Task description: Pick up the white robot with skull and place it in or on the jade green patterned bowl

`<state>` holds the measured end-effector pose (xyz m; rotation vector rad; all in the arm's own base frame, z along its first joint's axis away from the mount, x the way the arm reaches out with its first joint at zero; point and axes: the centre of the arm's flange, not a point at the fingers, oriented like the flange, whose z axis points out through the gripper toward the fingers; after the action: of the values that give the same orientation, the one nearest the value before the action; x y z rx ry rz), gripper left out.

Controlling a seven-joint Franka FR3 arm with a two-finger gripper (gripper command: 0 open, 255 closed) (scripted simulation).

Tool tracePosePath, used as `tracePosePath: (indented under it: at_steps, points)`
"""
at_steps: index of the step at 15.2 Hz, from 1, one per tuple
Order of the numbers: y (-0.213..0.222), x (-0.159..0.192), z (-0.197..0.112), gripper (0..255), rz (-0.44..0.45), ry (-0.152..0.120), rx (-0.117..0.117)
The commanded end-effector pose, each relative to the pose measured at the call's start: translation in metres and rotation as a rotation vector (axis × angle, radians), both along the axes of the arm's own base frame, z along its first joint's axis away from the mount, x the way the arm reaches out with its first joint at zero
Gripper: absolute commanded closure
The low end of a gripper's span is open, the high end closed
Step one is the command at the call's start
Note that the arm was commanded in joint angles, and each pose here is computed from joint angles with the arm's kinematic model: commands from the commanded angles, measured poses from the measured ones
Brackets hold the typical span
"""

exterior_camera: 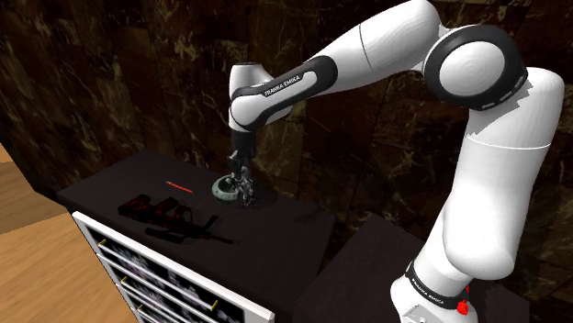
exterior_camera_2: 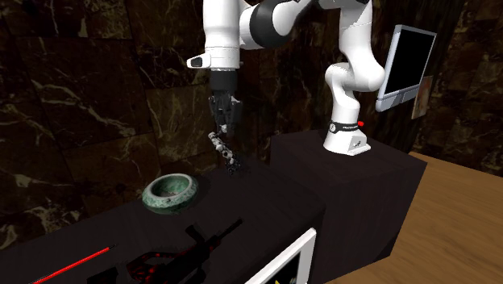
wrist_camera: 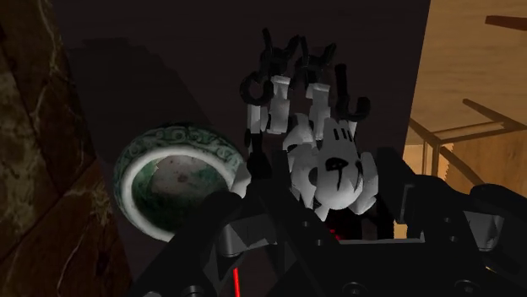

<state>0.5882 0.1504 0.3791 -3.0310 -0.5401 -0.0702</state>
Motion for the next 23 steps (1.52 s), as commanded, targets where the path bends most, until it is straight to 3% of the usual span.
tracePosePath:
  at_steps: [1,13,23]
  points:
    - [-0.006,0.011,0.008,255,0.000,0.000,0.000]
    - [-0.078,0.153,0.062,255,0.000,0.000,0.000]
    - [-0.078,0.154,0.009,255,0.000,0.000,0.000]
